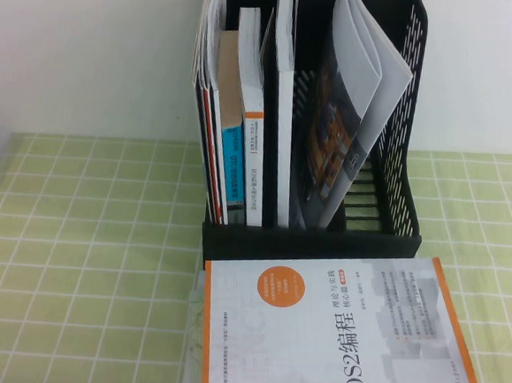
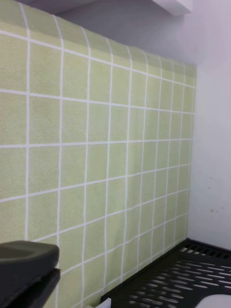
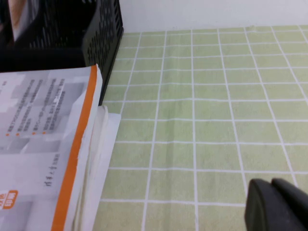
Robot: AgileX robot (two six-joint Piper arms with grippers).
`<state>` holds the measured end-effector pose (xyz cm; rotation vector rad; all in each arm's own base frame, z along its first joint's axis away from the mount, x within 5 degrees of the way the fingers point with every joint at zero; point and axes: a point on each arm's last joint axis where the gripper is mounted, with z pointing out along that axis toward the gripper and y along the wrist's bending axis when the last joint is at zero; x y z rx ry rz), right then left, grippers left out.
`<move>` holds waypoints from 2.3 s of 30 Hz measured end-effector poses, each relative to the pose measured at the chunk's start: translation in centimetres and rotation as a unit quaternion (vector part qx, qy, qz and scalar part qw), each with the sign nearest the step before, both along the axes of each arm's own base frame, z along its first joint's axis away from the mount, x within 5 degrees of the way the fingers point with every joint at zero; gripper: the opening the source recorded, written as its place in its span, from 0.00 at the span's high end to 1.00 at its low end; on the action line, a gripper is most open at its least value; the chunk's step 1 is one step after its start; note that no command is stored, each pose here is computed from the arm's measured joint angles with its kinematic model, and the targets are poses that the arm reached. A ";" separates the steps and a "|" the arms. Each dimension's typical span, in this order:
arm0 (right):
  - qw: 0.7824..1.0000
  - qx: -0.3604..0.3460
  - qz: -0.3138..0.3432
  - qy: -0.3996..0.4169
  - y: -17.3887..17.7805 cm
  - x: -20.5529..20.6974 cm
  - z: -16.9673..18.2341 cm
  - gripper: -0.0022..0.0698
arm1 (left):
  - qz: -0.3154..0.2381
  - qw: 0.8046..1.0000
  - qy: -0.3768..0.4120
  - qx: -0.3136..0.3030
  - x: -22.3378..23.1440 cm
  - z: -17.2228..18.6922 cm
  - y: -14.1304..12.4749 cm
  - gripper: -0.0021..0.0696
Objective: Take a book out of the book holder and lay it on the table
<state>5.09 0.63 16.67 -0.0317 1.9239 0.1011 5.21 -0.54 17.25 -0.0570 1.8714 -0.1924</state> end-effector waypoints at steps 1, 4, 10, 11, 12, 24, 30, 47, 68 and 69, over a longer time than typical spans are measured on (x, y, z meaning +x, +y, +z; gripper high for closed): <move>1.000 0.000 0.000 0.000 0.0 0.0 0.0 0.97 | 0.000 1.000 0.000 0.000 0.0 0.0 0.0 0.97; 1.000 0.000 0.000 0.000 0.0 0.0 0.0 0.97 | 0.000 1.000 0.000 0.000 0.0 0.0 0.0 0.97; 1.000 0.001 0.000 0.000 0.0 0.0 0.0 0.97 | 0.000 1.000 0.001 -0.007 0.0 0.0 0.0 0.97; 1.000 0.001 0.000 0.000 0.0 0.0 0.0 0.97 | 0.000 1.000 0.001 -0.007 0.0 0.0 0.0 0.97; 1.000 0.001 0.000 0.000 0.0 0.0 0.0 0.97 | 0.000 1.000 0.001 -0.007 0.0 0.0 0.0 0.97; 1.000 0.001 0.000 0.000 0.0 0.0 0.0 0.97 | 0.000 1.000 0.002 -0.008 0.0 0.0 0.0 0.97; 1.000 0.001 0.000 0.000 0.0 0.0 0.0 0.97 | 0.000 1.000 0.002 -0.005 0.0 0.0 0.0 0.97; 0.962 0.050 -0.036 -0.264 -0.6 0.4 4.8 0.97 | 0.001 0.986 -0.151 -0.075 0.4 2.7 -0.2 0.97; 0.787 0.263 -0.034 -0.557 -1.9 -3.2 12.7 0.97 | 0.021 0.822 -0.514 -0.243 -2.5 9.2 1.6 0.97; 0.785 0.265 -0.029 -0.559 -1.9 -3.6 13.8 0.97 | 0.020 0.816 -0.513 -0.265 -2.6 9.6 1.7 0.97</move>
